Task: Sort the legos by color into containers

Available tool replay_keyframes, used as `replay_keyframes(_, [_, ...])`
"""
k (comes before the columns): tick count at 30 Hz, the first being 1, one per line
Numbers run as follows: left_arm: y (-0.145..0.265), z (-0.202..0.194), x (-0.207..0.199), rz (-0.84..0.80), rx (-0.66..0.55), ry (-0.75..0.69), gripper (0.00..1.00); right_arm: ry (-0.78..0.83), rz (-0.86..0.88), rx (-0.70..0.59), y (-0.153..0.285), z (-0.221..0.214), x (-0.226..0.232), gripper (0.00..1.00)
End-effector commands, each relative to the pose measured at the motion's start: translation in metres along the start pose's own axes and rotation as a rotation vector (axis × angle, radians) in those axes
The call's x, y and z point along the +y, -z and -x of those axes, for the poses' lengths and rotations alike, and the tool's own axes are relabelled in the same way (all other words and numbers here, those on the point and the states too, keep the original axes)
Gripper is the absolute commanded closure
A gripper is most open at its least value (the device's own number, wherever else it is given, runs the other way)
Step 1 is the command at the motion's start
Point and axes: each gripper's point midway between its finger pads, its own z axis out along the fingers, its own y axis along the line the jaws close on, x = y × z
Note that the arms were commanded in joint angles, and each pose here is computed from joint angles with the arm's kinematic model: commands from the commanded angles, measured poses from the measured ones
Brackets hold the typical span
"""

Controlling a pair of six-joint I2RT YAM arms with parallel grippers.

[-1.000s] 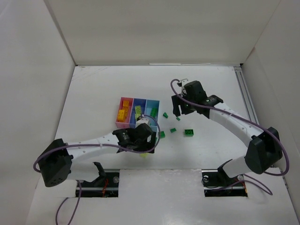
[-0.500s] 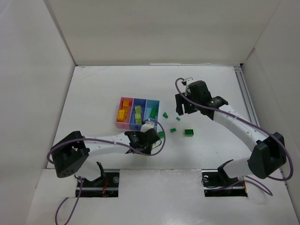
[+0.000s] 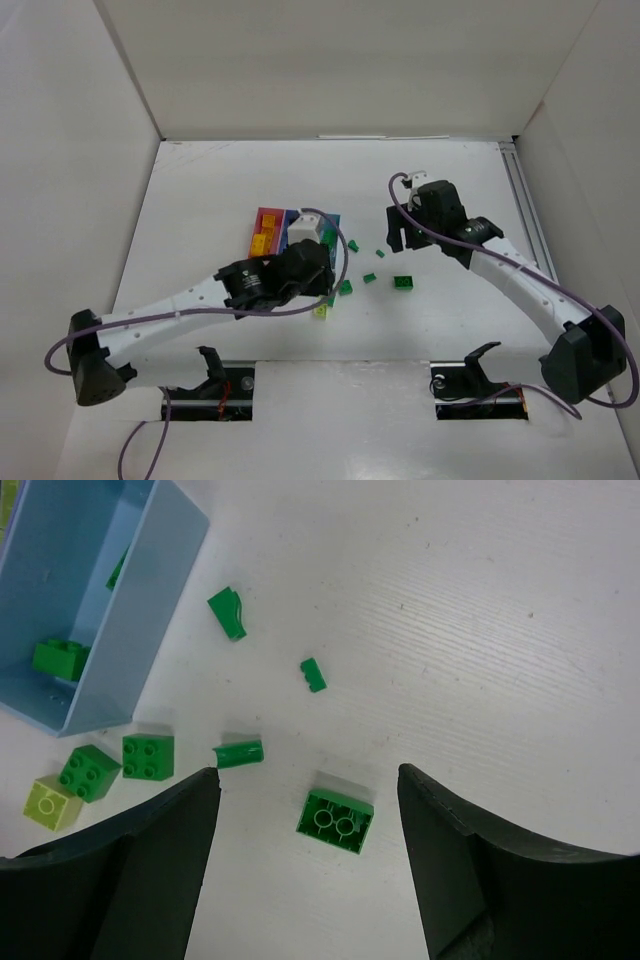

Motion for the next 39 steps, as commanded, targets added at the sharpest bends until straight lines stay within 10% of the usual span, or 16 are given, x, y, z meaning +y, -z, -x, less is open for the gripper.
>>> replay_keyframes(1, [0.018, 0.057, 0.014, 0.057, -0.174, 0.086, 0.83, 0.010, 0.014, -0.075, 0.010, 0.016, 0.001, 0.23])
replay_keyframes(9, [-0.018, 0.135, 0.062, 0.199, -0.304, 0.134, 0.83, 0.010, 0.016, -0.088, 0.018, 0.016, 0.001, 0.23])
replay_keyframes(21, [-0.060, 0.146, 0.093, 0.304, -0.250, 0.134, 0.80, 0.011, 0.009, -0.044, 0.007, 0.005, -0.001, 0.22])
replay_keyframes(39, [-0.052, 0.147, 0.104, 0.322, -0.246, 0.173, 0.00, 0.046, 0.049, -0.059, 0.010, -0.001, 0.008, 0.21])
